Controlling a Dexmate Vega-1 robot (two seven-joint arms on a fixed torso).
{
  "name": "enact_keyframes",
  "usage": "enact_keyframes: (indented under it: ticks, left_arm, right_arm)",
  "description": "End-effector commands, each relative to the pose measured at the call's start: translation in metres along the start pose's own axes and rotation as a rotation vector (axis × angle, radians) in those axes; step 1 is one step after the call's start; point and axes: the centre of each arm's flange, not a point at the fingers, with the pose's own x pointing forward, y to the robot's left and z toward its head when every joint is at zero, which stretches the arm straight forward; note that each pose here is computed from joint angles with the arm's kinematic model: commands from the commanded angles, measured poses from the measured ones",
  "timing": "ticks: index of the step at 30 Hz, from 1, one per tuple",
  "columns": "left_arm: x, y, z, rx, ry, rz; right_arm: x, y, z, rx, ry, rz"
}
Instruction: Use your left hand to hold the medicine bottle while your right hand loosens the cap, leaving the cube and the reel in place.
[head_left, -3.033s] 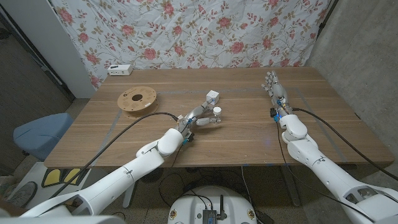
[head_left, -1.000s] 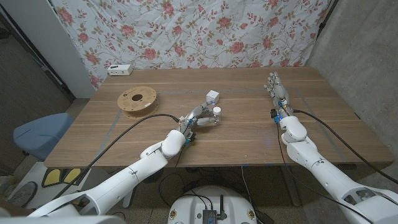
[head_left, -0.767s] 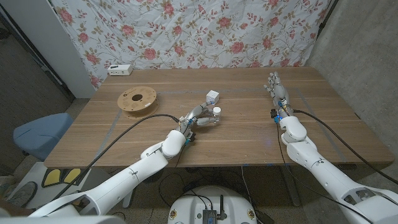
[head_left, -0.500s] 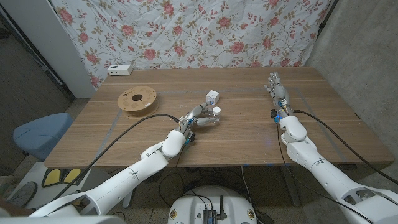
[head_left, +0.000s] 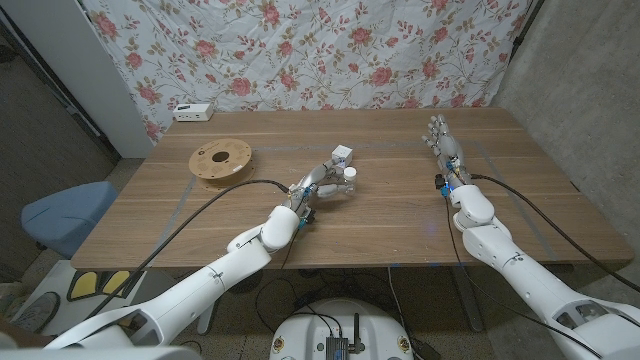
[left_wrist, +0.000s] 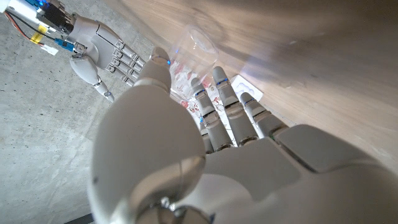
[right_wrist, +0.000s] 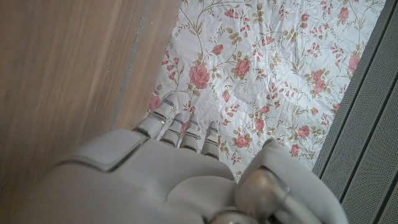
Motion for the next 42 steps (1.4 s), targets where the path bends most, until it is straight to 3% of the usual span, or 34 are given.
enact_keyframes:
  ticks: [1,13,22,42]
  left_arm:
    - [0.007,-0.001,0.010,0.000,-0.020,0.006]
    - [0.013,-0.004,0.017,-0.014,-0.016,0.001]
    - [0.019,-0.003,0.023,-0.019,-0.012,-0.017]
    - [0.036,-0.003,0.036,-0.008,-0.038,-0.034]
  right_arm:
    - [0.004,0.001,0.009,-0.021,0.005,0.041]
    - [0.002,-0.001,0.020,-0.070,0.013,0.075]
    - [-0.002,0.001,0.039,-0.172,0.041,0.127]
    - [-0.007,0.006,0.061,-0.294,0.067,0.181]
